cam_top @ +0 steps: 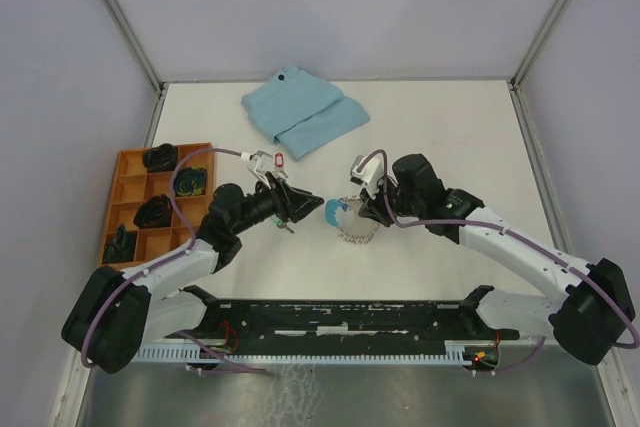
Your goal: Put the keys on the keyring
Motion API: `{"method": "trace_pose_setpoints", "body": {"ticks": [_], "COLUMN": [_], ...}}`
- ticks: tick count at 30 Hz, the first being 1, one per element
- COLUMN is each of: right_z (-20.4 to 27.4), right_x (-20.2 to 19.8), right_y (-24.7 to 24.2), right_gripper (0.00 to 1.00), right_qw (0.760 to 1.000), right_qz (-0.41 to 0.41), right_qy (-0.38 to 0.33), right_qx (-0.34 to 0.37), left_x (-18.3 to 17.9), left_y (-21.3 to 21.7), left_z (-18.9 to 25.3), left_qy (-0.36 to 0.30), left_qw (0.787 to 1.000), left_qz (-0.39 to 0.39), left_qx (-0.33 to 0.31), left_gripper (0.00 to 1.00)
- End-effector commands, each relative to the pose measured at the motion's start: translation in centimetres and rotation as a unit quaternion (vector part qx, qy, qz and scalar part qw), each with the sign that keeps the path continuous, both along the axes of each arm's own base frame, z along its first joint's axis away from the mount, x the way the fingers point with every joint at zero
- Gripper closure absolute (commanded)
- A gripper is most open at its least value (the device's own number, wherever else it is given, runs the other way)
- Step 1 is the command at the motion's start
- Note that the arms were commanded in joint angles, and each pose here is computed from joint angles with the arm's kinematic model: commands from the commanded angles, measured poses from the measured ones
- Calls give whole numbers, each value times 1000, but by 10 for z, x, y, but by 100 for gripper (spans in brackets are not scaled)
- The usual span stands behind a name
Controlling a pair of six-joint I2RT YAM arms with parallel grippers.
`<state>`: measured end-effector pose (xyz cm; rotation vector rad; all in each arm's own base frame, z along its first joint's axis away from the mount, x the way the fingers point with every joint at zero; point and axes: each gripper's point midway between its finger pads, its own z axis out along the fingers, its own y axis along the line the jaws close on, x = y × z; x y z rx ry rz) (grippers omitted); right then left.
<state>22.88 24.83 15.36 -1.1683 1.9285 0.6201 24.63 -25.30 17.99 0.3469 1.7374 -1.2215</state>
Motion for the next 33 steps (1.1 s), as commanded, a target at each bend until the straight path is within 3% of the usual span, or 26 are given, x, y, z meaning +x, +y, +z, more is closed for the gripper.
{"method": "trace_pose_setpoints", "body": {"ticks": [1, 10, 15, 28, 33], "right_z": [26, 18, 14, 4, -3], "right_x": [25, 29, 25, 23, 16], "right_y": [6, 23, 37, 50, 58], "right_gripper": [99, 99, 99, 99, 98], "right_qw": [995, 985, 981, 975, 977], "right_qz": [-25, -44, -46, -81, -79], "right_qy": [-99, -162, -188, -209, -198], "right_qx": [-24, -35, -22, 5, 25], "left_x": [-3, -1, 3, 9, 20], "left_y": [-8, 4, 7, -12, -15], "left_z": [21, 17, 10, -9, -9], "left_qy": [128, 266, 318, 389, 384], "left_qw": [981, 911, 875, 830, 826], "left_qz": [60, 149, 169, 169, 178], "left_qx": [-133, -278, -324, -363, -372], "left_gripper": [33, 30, 27, 25, 27]}}
